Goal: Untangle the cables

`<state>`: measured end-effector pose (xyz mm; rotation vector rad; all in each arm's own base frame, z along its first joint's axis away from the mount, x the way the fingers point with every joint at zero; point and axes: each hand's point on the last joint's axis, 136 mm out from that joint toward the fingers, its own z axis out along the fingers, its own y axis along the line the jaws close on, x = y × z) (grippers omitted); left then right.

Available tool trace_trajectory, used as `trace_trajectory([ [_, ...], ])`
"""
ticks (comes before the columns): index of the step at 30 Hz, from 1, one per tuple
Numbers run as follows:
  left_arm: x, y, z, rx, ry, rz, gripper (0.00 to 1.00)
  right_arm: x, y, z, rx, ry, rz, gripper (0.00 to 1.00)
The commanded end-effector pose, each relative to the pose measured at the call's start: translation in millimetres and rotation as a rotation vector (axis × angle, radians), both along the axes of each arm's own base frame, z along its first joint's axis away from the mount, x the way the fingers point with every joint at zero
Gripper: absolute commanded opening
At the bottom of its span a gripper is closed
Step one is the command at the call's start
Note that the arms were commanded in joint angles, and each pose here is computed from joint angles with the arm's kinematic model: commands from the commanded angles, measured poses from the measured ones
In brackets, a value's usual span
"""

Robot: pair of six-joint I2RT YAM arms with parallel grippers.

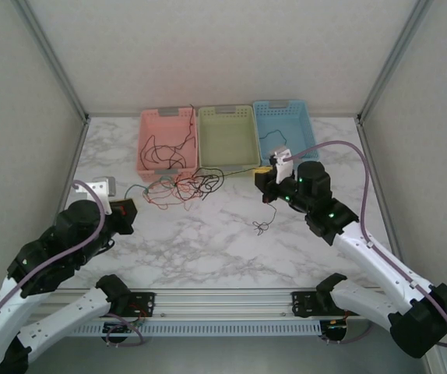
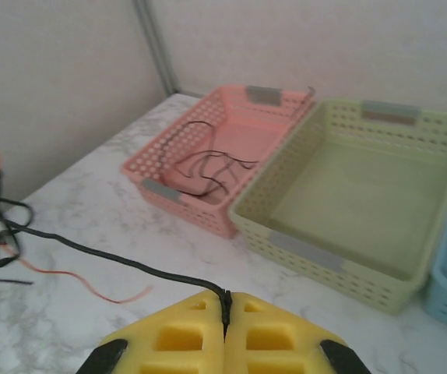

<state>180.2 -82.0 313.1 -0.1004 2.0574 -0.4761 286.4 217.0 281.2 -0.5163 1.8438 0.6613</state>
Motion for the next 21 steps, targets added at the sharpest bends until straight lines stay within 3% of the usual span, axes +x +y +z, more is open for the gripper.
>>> trace_trajectory([
  [1,-4.6,25.9,10.1,0.042,-0.04,0.082,0.0,20.2,-46.3,-15.8,-0.013,0.056,-0.226,0.0],
  [11,-17.0,60.7,28.0,0.072,-0.106,0.179,0.0,46.6,-150.0,-109.5,-0.002,0.34,-0.667,0.0],
  [16,-13.3,53.0,21.7,0.079,-0.087,0.158,0.0,51.2,-135.2,-110.7,0.063,0.357,-0.569,0.0],
  [21,-5.2,40.6,13.5,0.087,-0.066,0.133,0.0,55.0,-112.5,-80.4,0.138,0.348,-0.462,0.0],
])
